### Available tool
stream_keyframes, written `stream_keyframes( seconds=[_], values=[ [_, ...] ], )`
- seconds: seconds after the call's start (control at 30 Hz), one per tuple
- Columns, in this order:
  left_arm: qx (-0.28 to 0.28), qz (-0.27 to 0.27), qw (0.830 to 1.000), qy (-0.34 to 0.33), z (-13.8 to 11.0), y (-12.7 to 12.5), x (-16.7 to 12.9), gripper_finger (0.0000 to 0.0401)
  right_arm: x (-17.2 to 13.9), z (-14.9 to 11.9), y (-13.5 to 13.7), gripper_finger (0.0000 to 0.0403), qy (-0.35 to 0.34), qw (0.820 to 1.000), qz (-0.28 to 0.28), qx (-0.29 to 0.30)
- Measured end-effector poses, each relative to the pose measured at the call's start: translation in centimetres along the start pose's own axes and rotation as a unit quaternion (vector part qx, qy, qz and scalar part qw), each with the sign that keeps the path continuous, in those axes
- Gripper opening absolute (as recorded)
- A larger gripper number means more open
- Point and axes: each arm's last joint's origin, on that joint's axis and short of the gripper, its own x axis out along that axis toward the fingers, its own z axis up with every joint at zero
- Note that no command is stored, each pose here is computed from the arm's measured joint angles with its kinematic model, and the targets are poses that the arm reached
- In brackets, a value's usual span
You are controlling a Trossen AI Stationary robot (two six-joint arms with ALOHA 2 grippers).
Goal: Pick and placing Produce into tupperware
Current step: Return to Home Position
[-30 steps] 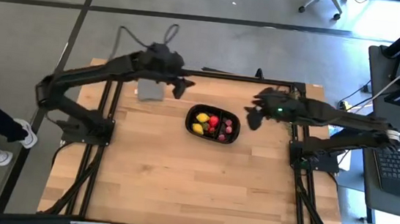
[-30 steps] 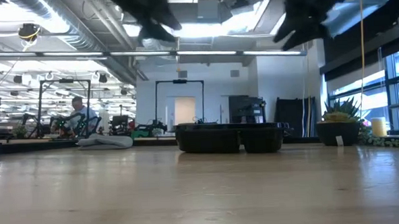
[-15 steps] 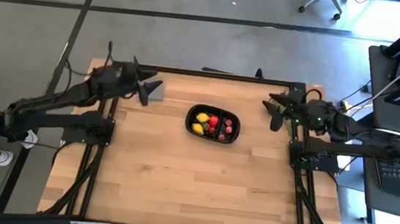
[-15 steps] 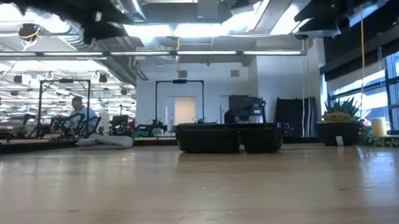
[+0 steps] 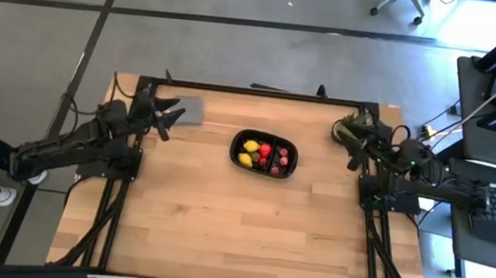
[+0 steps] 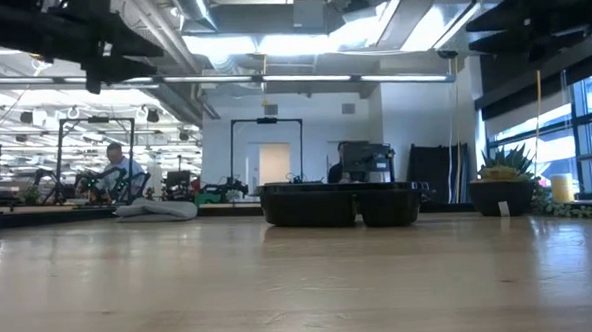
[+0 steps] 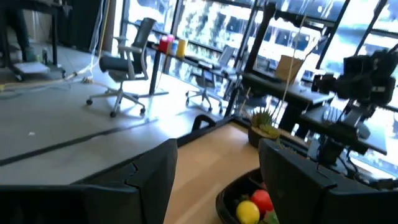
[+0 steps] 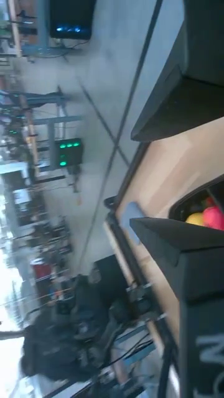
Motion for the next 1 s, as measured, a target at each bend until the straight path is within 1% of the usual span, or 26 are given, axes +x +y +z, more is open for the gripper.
stream_keyframes(
  seconds=[0.17, 0.27, 0.4, 0.53, 0.6, 0.8, 1.0],
  values=[
    [-0.005, -0.006, 1.000, -0.030, 0.0, 0.2, -1.0, 0.0220, -1.1, -0.6, -0.6, 0.0214, -0.034, 0.999, 0.008, 0.006],
    [0.003, -0.003, 1.000, -0.031, -0.2, 0.3, -1.4, 0.0220, -1.7, -1.0, -1.0, 0.0214, -0.054, 0.998, 0.013, 0.003],
    [-0.005, 0.015, 0.999, -0.034, -0.8, 0.7, -1.9, 0.0220, -1.5, -1.6, -1.0, 0.0214, -0.048, 0.999, 0.011, -0.007],
    [-0.011, 0.016, 0.999, -0.045, -1.6, 1.0, -2.3, 0.0220, -1.2, -2.2, -1.1, 0.0214, -0.044, 0.999, 0.010, -0.008],
    [-0.015, 0.016, 0.999, -0.048, -2.0, 1.2, -2.4, 0.0220, -1.1, -2.2, -1.0, 0.0214, -0.058, 0.998, 0.013, -0.010],
    [-0.022, 0.025, 0.999, -0.036, -3.4, 1.5, -2.2, 0.0220, -0.5, -3.2, -1.0, 0.0214, -0.083, 0.996, 0.017, -0.010],
    [-0.028, 0.031, 0.999, -0.016, -4.8, 1.9, -1.8, 0.0220, 0.3, -5.3, -1.2, 0.0214, -0.118, 0.993, 0.023, 0.001]
  ],
)
